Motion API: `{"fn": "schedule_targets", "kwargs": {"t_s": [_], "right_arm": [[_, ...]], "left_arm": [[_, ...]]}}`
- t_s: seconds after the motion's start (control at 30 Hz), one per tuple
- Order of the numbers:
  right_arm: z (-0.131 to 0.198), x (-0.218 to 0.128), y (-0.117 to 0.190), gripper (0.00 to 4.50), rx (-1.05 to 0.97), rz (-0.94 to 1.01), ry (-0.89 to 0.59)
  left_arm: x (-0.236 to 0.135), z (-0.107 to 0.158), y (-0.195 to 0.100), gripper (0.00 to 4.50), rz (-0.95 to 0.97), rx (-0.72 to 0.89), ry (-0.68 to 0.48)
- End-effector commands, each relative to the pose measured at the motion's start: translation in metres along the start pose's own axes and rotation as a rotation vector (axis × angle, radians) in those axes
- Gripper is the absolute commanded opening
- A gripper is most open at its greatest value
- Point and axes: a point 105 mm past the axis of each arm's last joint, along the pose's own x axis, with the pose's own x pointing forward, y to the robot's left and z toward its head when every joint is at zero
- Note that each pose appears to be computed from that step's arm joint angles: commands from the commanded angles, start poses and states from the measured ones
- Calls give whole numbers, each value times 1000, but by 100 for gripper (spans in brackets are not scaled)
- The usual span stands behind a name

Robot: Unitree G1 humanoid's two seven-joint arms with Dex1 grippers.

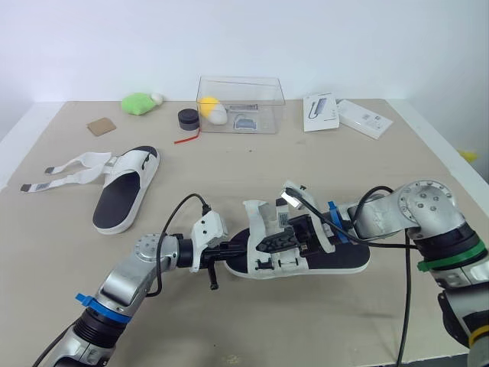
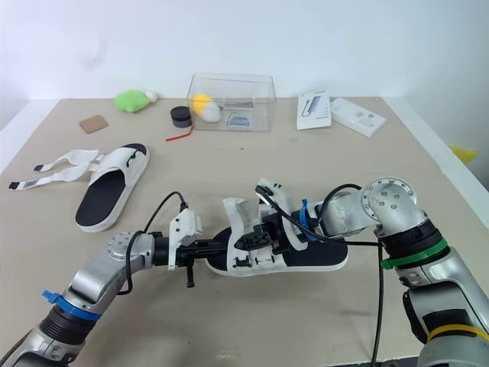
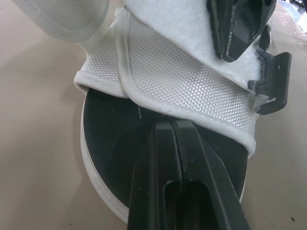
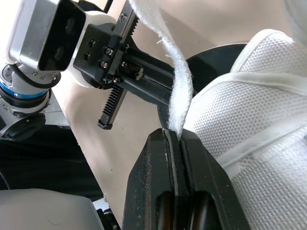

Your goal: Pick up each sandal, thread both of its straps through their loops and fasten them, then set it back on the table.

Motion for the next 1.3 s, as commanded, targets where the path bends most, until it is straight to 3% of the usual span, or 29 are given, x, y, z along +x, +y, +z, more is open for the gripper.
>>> {"fn": "schedule_targets", "kwargs": {"t_s": [0.03, 1.03, 1.13, 1.3], "right_arm": [[-3, -1, 11, 2, -61, 23, 25], [-15, -5, 10, 2, -199, 7, 79], [-11, -8, 15, 99, -189, 47, 63], [10, -12, 14, 348, -155, 57, -7]], "left_arm": [[1, -25, -1, 0, 13, -55, 86], [3, -24, -1, 0, 12, -56, 83], [3, -24, 0, 0, 15, -56, 82], [3, -24, 1, 0, 15, -56, 80]]}}
